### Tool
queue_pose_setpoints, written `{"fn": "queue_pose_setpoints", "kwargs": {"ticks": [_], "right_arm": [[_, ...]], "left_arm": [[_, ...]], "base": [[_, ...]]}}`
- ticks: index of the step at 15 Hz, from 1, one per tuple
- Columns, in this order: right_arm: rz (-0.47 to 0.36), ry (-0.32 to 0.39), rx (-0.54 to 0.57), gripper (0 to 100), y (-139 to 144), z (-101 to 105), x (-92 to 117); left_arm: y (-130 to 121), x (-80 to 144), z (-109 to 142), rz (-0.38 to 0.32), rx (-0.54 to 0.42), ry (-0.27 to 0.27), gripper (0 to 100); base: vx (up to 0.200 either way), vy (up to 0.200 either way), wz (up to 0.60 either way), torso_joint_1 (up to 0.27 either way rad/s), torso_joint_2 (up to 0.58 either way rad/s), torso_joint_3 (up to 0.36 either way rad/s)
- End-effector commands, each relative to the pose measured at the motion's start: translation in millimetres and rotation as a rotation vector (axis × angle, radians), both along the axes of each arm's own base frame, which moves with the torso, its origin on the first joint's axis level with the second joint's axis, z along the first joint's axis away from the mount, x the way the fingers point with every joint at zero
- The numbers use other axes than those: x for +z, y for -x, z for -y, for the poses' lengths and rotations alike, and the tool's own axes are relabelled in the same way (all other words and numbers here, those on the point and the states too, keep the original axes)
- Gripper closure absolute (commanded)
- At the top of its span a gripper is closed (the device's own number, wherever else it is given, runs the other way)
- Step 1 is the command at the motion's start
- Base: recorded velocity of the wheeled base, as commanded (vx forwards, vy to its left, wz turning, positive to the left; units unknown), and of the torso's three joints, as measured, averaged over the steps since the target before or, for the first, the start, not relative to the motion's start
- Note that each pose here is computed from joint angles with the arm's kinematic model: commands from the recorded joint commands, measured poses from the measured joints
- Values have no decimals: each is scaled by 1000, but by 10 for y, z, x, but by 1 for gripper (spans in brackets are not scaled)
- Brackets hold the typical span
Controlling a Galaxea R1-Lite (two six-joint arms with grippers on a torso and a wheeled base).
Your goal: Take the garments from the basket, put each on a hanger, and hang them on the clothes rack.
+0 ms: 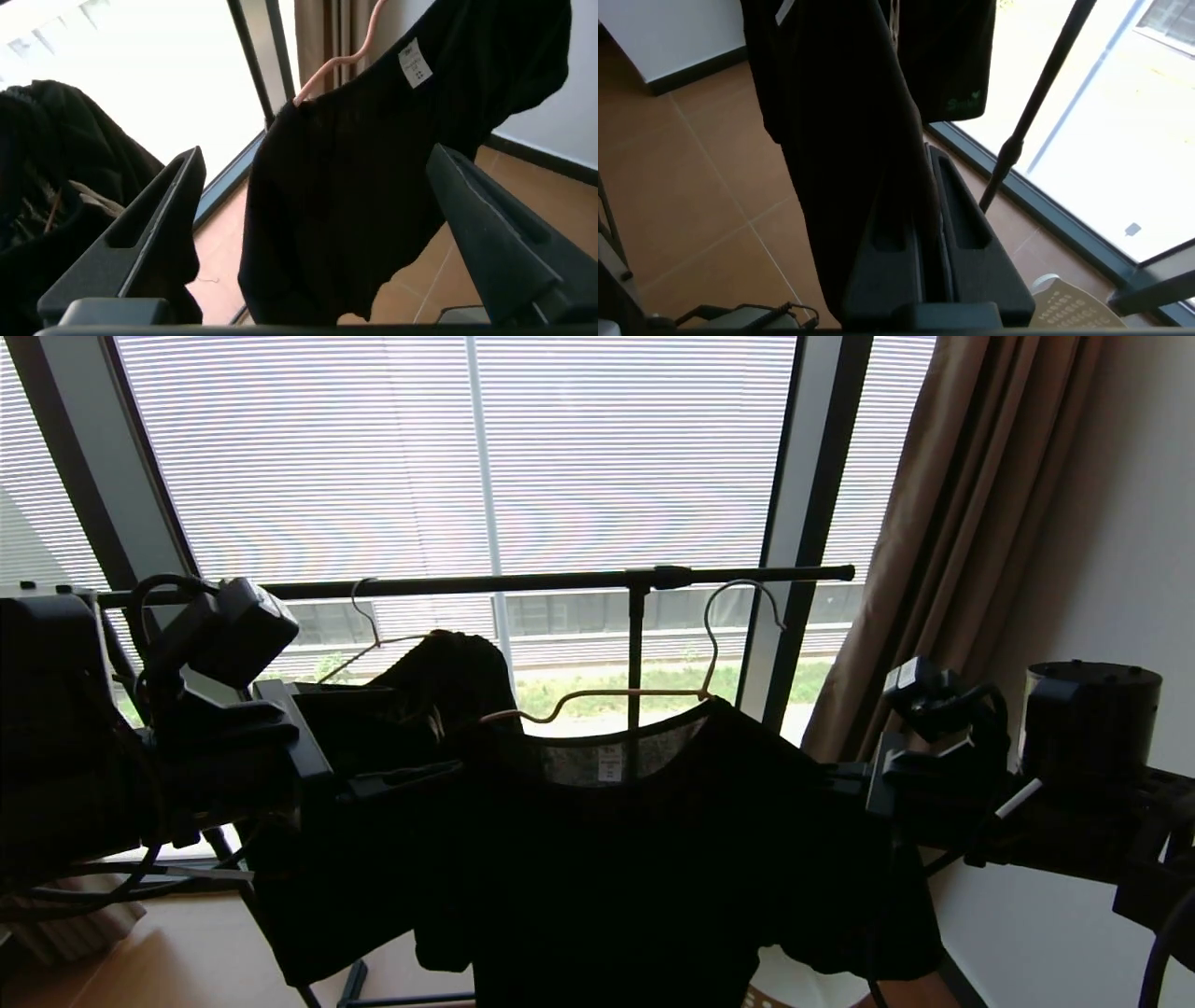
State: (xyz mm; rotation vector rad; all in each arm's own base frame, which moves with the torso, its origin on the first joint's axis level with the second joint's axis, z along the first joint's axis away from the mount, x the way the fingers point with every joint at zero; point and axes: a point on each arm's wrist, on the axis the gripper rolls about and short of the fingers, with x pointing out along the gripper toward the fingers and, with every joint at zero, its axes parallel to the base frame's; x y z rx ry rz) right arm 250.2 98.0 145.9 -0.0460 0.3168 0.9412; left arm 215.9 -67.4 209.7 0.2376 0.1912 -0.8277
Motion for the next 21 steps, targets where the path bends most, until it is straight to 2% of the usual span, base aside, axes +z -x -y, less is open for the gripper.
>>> {"fn": "queue_pose_setpoints", "kwargs": {"ticks": [1, 4, 9, 12, 17, 18, 21], "right_arm": [[-16, 0, 14, 100, -26, -11, -43], [-18, -15, 58, 100, 0, -7, -34], [-10, -12, 63, 100, 35, 0, -27], [0, -2, 72, 100, 52, -6, -33], [17, -7, 80, 100, 107, -9, 15], [20, -8, 83, 100, 119, -13, 23], [20, -8, 85, 100, 133, -12, 24]], "left_arm": [[-34, 11, -148, 26, -3, -6, 0], [-294, -102, -385, 107, -79, -91, 0], [-415, -197, -303, 169, -163, -164, 0], [-452, -241, -244, 181, -196, -185, 0], [-491, -279, -133, 170, -226, -188, 0], [-506, -290, -129, 165, -197, -206, 0], [-534, -296, -127, 162, -184, -213, 0]], "base": [[0, 0, 0, 0, 0, 0], [0, 0, 0, 0, 0, 0], [0, 0, 0, 0, 0, 0], [0, 0, 0, 0, 0, 0], [0, 0, 0, 0, 0, 0], [0, 0, 0, 0, 0, 0], [0, 0, 0, 0, 0, 0]]}}
